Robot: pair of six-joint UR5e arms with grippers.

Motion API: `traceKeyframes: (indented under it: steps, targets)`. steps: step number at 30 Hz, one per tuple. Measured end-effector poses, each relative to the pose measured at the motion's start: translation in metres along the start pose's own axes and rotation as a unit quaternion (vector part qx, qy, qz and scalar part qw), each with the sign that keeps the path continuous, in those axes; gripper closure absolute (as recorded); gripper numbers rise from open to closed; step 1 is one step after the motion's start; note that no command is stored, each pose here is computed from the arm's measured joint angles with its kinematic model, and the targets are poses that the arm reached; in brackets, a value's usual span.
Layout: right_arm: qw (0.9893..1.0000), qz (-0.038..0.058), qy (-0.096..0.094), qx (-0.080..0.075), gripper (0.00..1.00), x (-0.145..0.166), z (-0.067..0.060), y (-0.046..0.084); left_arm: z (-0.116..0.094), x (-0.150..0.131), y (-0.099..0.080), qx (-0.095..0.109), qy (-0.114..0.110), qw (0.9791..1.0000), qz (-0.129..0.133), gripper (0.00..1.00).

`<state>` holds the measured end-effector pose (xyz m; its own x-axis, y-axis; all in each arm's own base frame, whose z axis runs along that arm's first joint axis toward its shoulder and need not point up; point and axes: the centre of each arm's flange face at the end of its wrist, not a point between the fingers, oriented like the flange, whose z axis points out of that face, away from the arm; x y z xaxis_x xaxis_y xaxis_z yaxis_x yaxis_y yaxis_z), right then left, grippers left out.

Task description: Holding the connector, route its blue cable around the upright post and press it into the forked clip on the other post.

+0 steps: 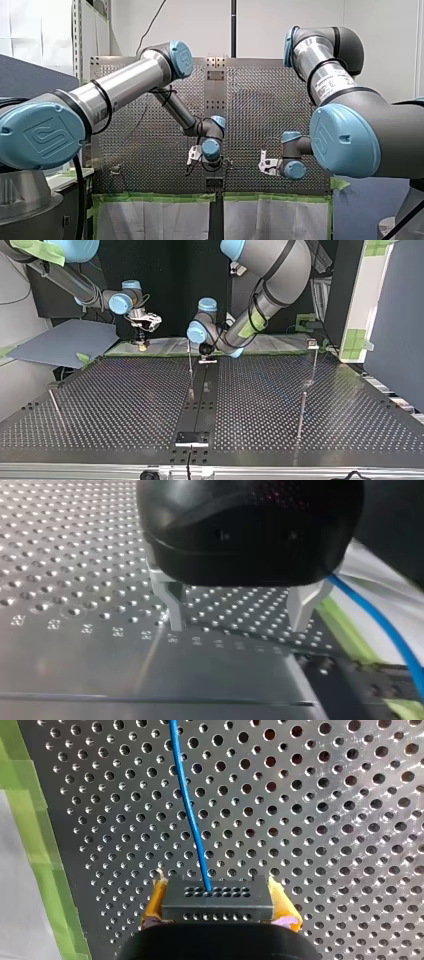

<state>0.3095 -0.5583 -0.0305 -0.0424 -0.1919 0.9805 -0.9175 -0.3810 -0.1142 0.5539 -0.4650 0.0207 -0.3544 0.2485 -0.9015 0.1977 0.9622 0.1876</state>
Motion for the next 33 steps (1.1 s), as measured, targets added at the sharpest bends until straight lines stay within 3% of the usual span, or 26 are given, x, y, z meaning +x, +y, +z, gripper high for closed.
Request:
traceKeyframes:
  steps: [5, 12, 15, 19, 22, 26, 33]
  targets:
    - [1.0000, 0.0001, 0.000, 0.000, 1.00, 0.000, 0.000, 0.000, -0.015, -0.004, 0.004, 0.005, 0.012, 0.9998, 0.015, 0.00]
    - [1.0000, 0.0001, -0.001, 0.000, 1.00, 0.000, 0.000, 0.000, -0.037, -0.008, 0.003, 0.034, 0.025, 0.9988, 0.024, 0.00]
    - [1.0000, 0.0003, -0.002, 0.000, 1.00, 0.000, 0.000, 0.000, -0.047, 0.001, -0.001, 0.049, 0.041, 0.9974, 0.033, 0.00]
    - [1.0000, 0.0004, -0.002, -0.001, 1.00, 0.000, 0.000, 0.000, -0.061, 0.021, -0.006, 0.074, 0.072, 0.9936, 0.047, 0.00]
    - [1.0000, 0.0004, -0.003, -0.001, 1.00, 0.000, 0.000, 0.000, -0.070, 0.029, -0.010, 0.089, 0.083, 0.9913, 0.051, 0.00]
    - [1.0000, 0.0004, -0.003, -0.001, 1.00, 0.000, 0.000, 0.000, -0.077, 0.025, -0.015, 0.102, 0.080, 0.9903, 0.051, 0.00]
    - [1.0000, 0.0004, -0.002, -0.001, 1.00, 0.000, 0.000, 0.000, -0.088, 0.002, -0.018, 0.109, 0.059, 0.9918, 0.032, 0.00]
